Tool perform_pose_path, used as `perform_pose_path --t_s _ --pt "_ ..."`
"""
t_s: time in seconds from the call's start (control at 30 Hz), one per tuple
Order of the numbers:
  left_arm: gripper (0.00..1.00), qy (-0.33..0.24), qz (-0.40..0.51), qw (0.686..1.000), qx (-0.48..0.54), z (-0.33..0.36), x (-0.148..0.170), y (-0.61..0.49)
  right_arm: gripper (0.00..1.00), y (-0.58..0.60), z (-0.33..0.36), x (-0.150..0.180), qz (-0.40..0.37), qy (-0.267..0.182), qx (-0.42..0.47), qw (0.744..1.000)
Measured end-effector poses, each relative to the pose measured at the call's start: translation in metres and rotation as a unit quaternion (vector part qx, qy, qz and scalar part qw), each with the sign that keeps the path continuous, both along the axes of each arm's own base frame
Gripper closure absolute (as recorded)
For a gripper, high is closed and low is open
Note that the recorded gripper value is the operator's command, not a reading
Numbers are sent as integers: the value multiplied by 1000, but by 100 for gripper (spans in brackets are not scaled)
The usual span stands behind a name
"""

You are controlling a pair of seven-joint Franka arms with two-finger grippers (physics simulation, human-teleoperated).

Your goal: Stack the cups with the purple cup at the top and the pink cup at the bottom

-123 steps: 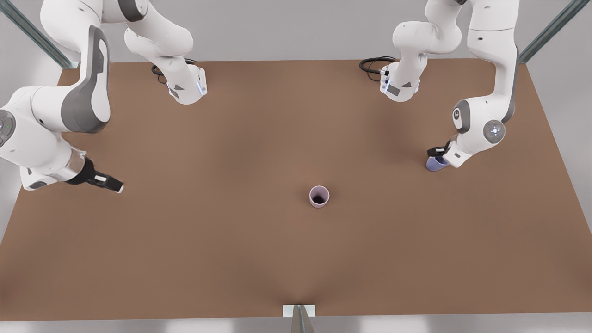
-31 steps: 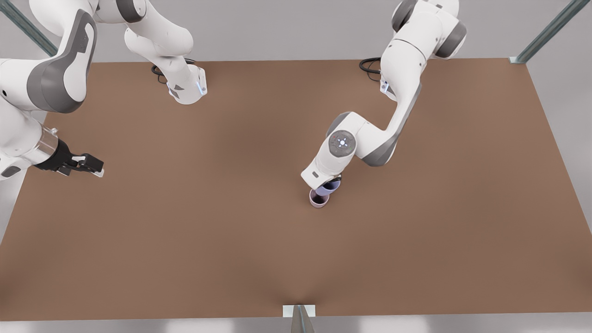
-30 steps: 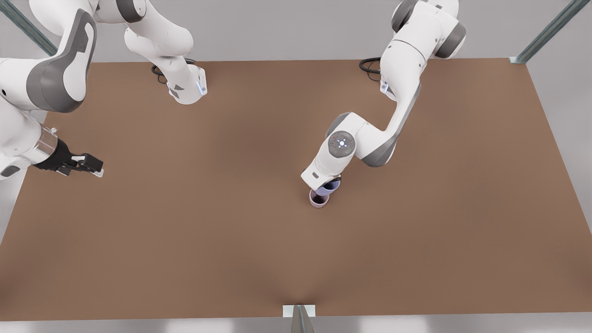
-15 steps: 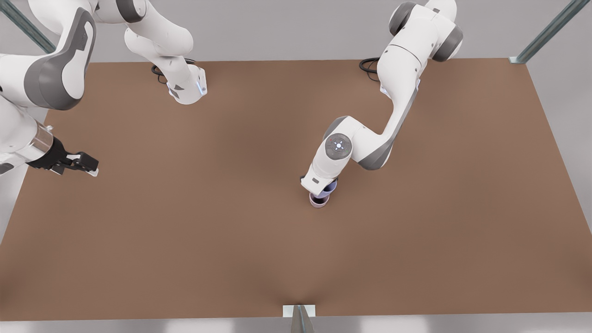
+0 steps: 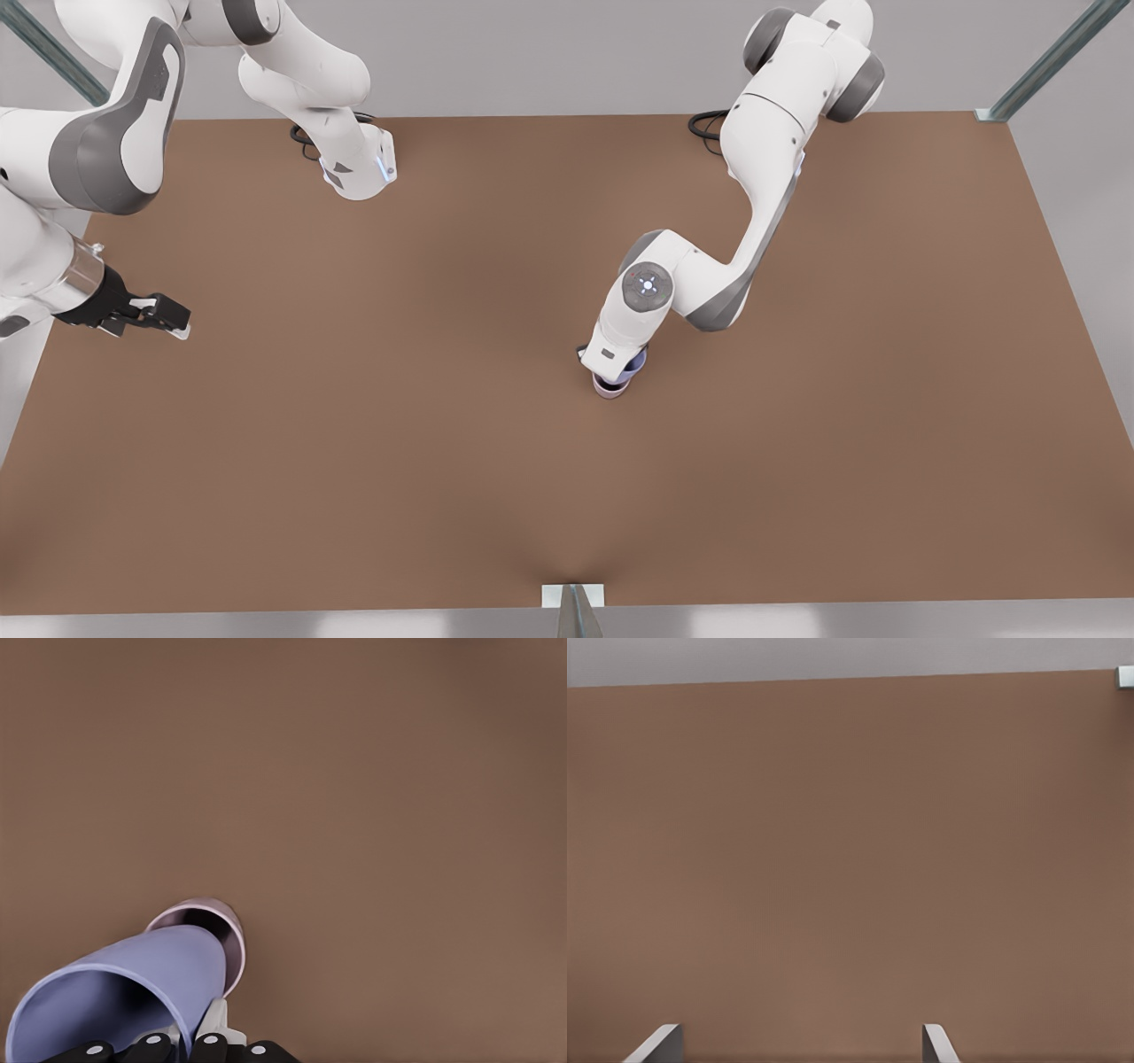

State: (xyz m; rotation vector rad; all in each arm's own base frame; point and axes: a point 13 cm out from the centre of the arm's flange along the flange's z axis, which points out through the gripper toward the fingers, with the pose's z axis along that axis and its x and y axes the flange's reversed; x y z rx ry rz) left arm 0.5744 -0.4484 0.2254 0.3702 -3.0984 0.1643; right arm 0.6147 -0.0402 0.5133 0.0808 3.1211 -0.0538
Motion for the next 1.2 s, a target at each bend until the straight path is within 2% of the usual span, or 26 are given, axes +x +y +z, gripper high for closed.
perform_pose_path --t_s 0.37,0.4,0.43,0.5,0.8,0.83,0.9,0.97,1.0,1.1,1.2 --pt "79 13 15 1000 6 -25 -5 -2 0 0 1 0 0 -1 0 1000" --pt "78 13 16 1000 6 -26 -5 -2 0 0 1 0 0 -1 0 1000" --pt "69 13 17 1000 6 -26 -5 -2 0 0 1 0 0 -1 0 1000" --pt "65 14 18 1000 6 -27 -6 -3 0 0 1 0 0 -1 0 1000" --pt "65 12 24 1000 4 -25 -5 -4 0 0 1 -1 -1 -1 -1 1000" --pt "53 11 24 1000 3 -24 -4 -4 0 -2 1 0 -2 -1 0 1000" --pt "20 10 25 1000 1 -20 -3 -5 0 -5 1 -1 -5 -1 0 1000" --pt "10 6 25 1000 -3 -13 -2 -6 0 -7 2 -1 -7 -2 -1 1000" --pt "1 5 25 1000 -5 -8 -1 -6 0 -8 3 -1 -8 -2 -1 1000" --pt "0 -9 26 1000 -7 23 11 1 0 -5 2 -1 -6 -2 0 1000" --pt "0 -17 51 998 31 66 47 85 0 1 1 0 -1 -2 2 1000"
